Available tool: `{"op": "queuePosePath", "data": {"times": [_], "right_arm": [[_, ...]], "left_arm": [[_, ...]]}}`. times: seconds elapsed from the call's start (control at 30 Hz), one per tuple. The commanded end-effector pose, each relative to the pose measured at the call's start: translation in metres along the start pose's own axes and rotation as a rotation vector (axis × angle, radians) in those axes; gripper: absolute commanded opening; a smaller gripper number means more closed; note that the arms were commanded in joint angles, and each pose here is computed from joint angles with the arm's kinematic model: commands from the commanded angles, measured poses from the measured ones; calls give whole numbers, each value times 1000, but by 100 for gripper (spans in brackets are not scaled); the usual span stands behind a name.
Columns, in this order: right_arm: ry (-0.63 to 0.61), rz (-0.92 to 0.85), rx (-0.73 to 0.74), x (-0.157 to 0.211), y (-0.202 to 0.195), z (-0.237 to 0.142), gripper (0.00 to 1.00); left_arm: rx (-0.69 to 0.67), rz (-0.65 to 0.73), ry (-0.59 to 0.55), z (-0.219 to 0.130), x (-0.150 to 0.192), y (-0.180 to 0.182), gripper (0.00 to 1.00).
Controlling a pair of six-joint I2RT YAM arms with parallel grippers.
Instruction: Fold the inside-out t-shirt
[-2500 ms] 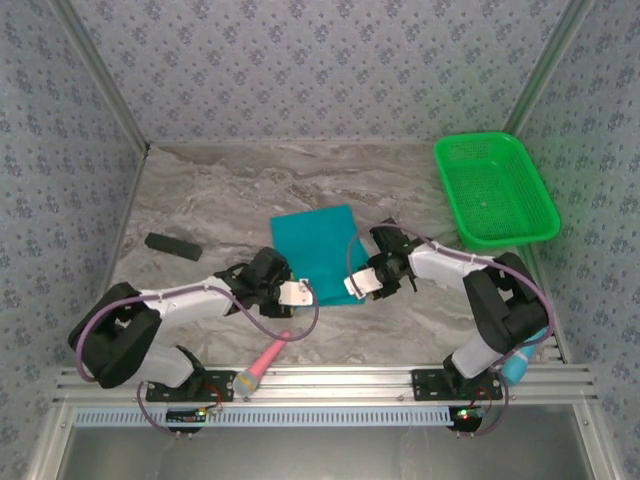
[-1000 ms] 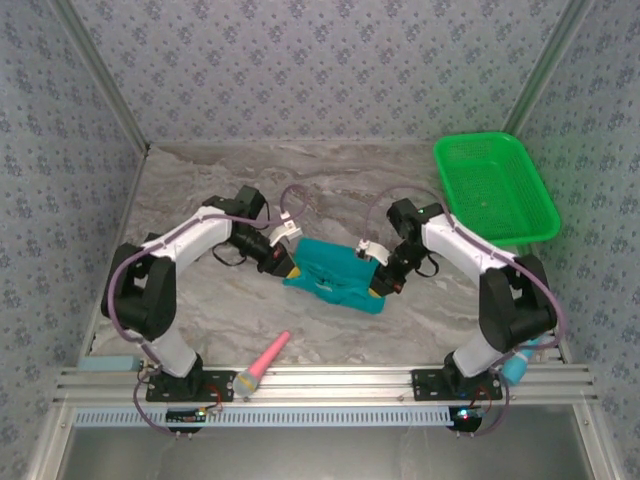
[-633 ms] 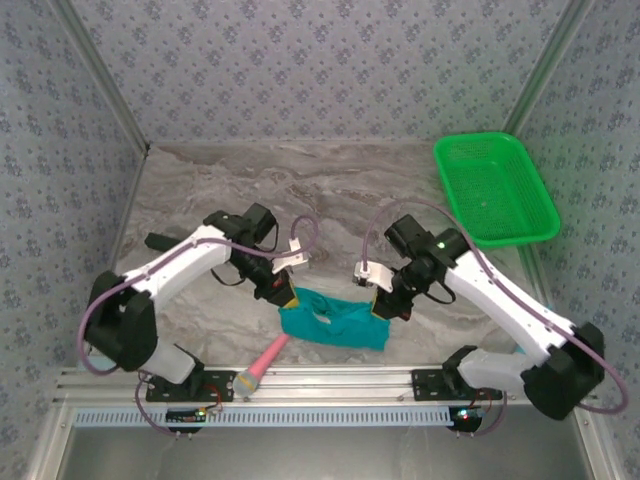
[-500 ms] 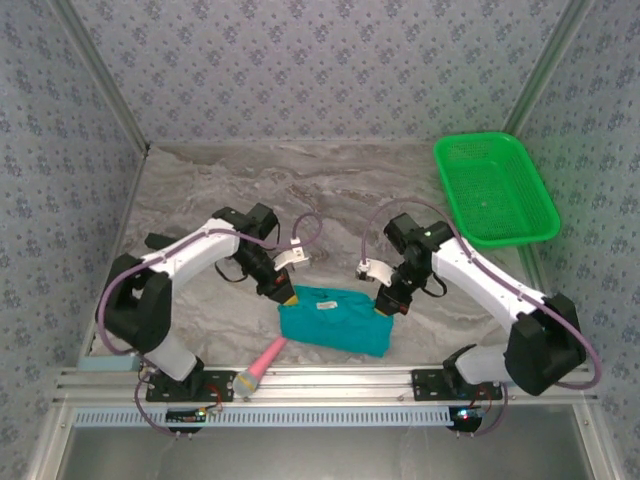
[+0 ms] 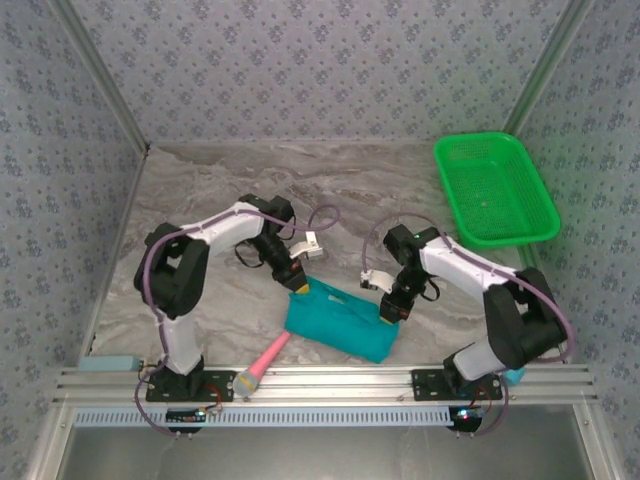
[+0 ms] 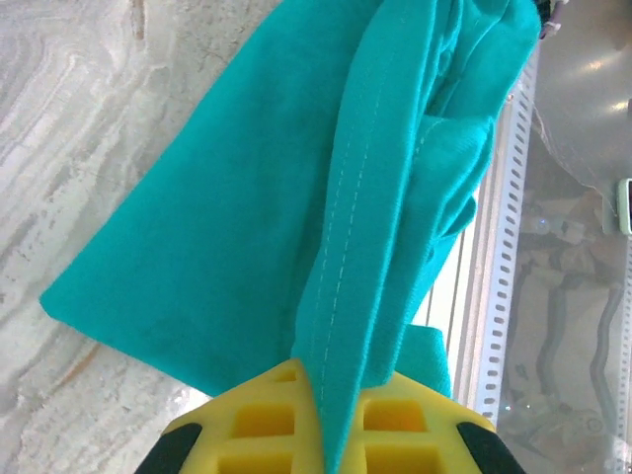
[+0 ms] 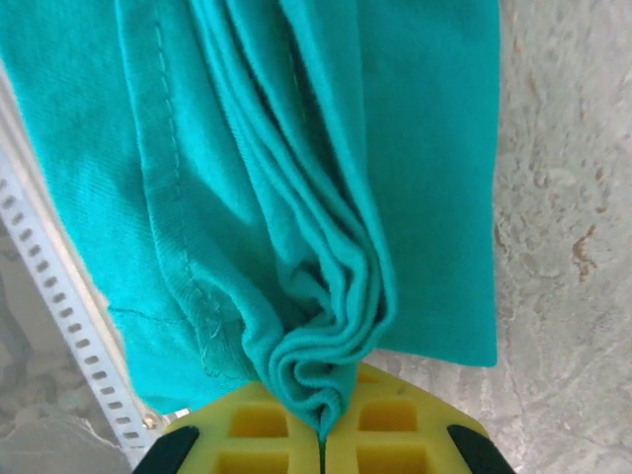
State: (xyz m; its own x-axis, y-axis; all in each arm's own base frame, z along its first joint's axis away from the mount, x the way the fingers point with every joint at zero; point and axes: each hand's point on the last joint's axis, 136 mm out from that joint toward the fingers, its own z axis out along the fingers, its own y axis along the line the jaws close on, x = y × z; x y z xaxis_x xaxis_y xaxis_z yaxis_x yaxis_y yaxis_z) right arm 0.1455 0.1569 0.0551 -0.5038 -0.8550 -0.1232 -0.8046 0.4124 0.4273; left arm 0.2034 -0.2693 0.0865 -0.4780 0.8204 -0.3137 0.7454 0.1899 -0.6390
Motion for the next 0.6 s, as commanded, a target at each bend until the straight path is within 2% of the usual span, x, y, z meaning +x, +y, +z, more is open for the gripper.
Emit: {"op": "queuePosePath", "data": {"times": [0.0,0.1,0.17,0.2,0.23,0.27,0.33,0.43,0.5,0.57], "right_arm": [[149,52,10,28,-9,19,7],[203,80,14,35,-16,27,18],[191,96,80,31,-28,23,30],[170,100,122,28,-34,18,35],[144,103,149,23,-38,13,37],[97,102,178,17,-41,5,38],[-9,106,252,1,-49,-11,40],[-196,128,394,-20,-59,-50,44],[-308,184,543,-25,-73,-83,47],[-378,149,610,-30,-68,-105,47]], "left_arm": [[16,-11,38,7,0,12,13],[7,-22,51,14,-4,21,23],[-15,-22,29,14,-10,26,26],[-32,-21,8,11,-14,28,32],[-52,-19,-17,7,-18,30,95],[-69,-21,-42,1,-21,31,99],[-87,-8,-96,-16,-28,27,100],[-224,-9,-217,-54,-42,30,100],[-417,-19,-353,-92,-54,37,99],[-579,-8,-488,-128,-64,30,99]]}}
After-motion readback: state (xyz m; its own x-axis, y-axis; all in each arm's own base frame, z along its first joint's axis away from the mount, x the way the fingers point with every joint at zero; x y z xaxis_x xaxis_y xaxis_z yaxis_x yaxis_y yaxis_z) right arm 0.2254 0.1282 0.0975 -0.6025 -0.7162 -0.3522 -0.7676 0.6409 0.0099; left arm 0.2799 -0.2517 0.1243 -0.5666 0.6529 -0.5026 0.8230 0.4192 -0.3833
